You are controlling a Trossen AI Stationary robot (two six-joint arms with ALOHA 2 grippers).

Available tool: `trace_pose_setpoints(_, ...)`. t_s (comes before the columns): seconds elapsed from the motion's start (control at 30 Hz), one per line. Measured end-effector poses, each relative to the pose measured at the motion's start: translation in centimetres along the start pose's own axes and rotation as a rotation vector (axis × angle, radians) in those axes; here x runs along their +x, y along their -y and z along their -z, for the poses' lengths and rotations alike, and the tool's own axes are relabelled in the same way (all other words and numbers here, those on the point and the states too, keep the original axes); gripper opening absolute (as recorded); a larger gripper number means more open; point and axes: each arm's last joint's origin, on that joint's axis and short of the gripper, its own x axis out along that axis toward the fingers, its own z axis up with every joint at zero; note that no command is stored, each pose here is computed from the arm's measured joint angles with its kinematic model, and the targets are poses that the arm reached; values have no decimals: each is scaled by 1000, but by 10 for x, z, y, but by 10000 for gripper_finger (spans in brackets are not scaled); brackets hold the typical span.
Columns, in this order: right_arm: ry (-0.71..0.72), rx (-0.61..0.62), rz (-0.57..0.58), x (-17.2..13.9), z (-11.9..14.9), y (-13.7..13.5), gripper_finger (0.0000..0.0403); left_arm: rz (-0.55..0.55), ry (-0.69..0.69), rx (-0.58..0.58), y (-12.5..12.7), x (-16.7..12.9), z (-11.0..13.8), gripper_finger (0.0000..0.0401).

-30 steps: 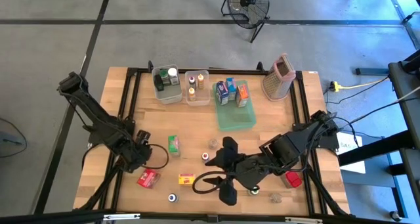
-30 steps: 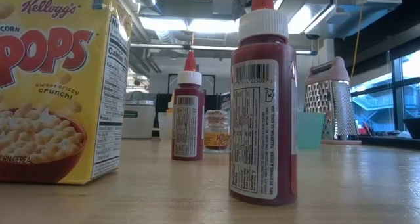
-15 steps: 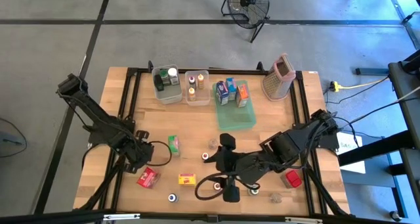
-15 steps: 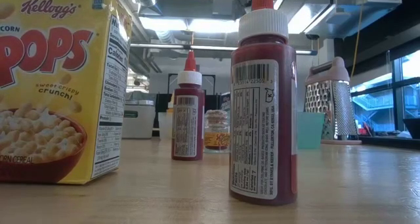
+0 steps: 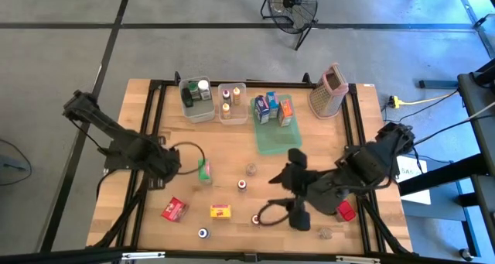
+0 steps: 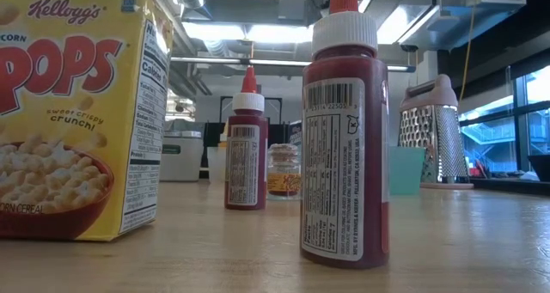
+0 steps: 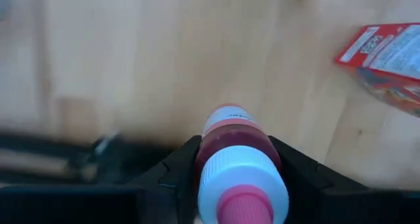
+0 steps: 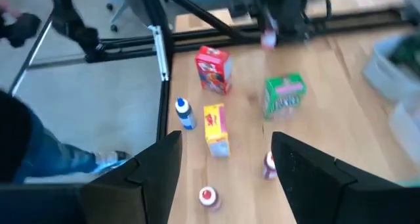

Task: Pick & Place Kitchen Items
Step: Put the pink food coloring bottle into the transparent bin

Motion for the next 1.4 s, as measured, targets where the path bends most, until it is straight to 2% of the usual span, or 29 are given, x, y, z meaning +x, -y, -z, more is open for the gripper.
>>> trace_pose_setpoints(0.1,-45,48,16,-13,4,7,238,-52,-5,-41,-10,-32,0,144)
trace_pose_setpoints(0.13,-64,51,27,-18,7,8,238,-50,31,-56,-11,-40,-3,144)
trace_pose_setpoints(0.2,-113,47,54,-27,14,12,238,-17,120,-85,-13,-56,-11,143)
trace_pose_setpoints(0.37,-213,63,196,-43,33,19,238,-117,234,-210,-27,-80,-44,143)
trace_pose_setpoints(0.53,-228,-34,111,-55,40,9,238,-176,223,-260,-44,-90,-89,143)
trace_pose_setpoints(0.73,-211,-125,89,-66,47,1,238,-248,225,-268,-76,-101,-148,143)
trace_pose_setpoints(0.9,-165,-199,124,-68,48,-1,238,-263,220,-259,-116,-94,-194,143)
trace_pose_setpoints(1.03,-139,-237,152,-69,47,-1,238,-226,216,-243,-148,-75,-223,143)
trace_pose_setpoints(1.2,-110,-226,176,-73,42,8,238,-234,201,-289,-175,-51,-242,143)
trace_pose_setpoints(1.4,-95,-231,179,-78,39,13,238,-209,293,-340,-190,-36,-262,143)
